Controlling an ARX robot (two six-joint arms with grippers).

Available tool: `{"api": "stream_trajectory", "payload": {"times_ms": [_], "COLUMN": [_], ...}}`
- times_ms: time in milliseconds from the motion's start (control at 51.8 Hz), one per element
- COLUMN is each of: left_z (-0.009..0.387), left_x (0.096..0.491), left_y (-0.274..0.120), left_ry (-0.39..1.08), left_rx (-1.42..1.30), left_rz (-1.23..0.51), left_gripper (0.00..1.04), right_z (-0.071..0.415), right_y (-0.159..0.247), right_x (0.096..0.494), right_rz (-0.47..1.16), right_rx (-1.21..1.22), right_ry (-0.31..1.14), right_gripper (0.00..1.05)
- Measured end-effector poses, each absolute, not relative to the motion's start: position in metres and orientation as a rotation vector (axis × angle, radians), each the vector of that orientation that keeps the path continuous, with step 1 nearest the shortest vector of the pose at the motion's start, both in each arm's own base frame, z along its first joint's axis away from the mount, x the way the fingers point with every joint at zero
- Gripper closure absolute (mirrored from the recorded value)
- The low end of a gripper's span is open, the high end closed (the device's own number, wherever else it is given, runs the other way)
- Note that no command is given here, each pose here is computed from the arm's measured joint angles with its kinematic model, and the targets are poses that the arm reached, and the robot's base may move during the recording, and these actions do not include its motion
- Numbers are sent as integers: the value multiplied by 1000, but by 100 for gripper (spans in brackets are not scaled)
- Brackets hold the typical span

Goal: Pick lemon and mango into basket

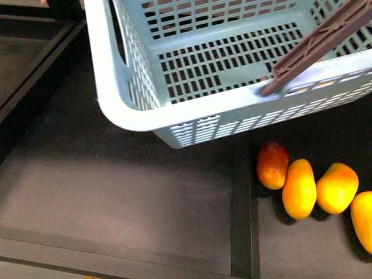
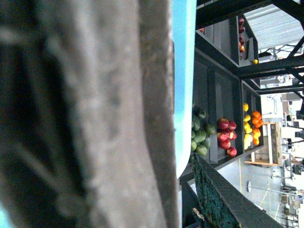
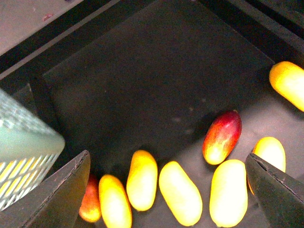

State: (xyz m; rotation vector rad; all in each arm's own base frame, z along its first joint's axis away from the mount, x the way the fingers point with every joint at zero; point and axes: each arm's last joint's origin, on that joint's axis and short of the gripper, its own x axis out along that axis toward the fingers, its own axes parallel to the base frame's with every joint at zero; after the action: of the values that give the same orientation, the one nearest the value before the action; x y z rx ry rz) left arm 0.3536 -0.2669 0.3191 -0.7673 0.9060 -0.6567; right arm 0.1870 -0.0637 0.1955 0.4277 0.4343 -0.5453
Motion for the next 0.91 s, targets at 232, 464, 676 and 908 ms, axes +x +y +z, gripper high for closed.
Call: {"api": "stream_trajectory", "payload": {"times_ms": [232,464,676,908], "left_z": [319,319,319,319], "left_x": [356,355,355,355], "left_y": [-265,-265,-266,-265], "left_ry": [892,897,902,897], "left_rx": [-767,-767,-769,-768], "left_rz": [-633,-641,-650,-641], "left_gripper": [78,78,78,78], "right_z": [150,84,44,27], "right_y": [-139,-177,-178,-181], "right_x": [201,224,259,289], "right_rz": [-700,-793,-759,-747], "right_rx": [528,484,477,498], "right_ry": [558,746,834,839], "right_gripper": [9,9,9,9]}}
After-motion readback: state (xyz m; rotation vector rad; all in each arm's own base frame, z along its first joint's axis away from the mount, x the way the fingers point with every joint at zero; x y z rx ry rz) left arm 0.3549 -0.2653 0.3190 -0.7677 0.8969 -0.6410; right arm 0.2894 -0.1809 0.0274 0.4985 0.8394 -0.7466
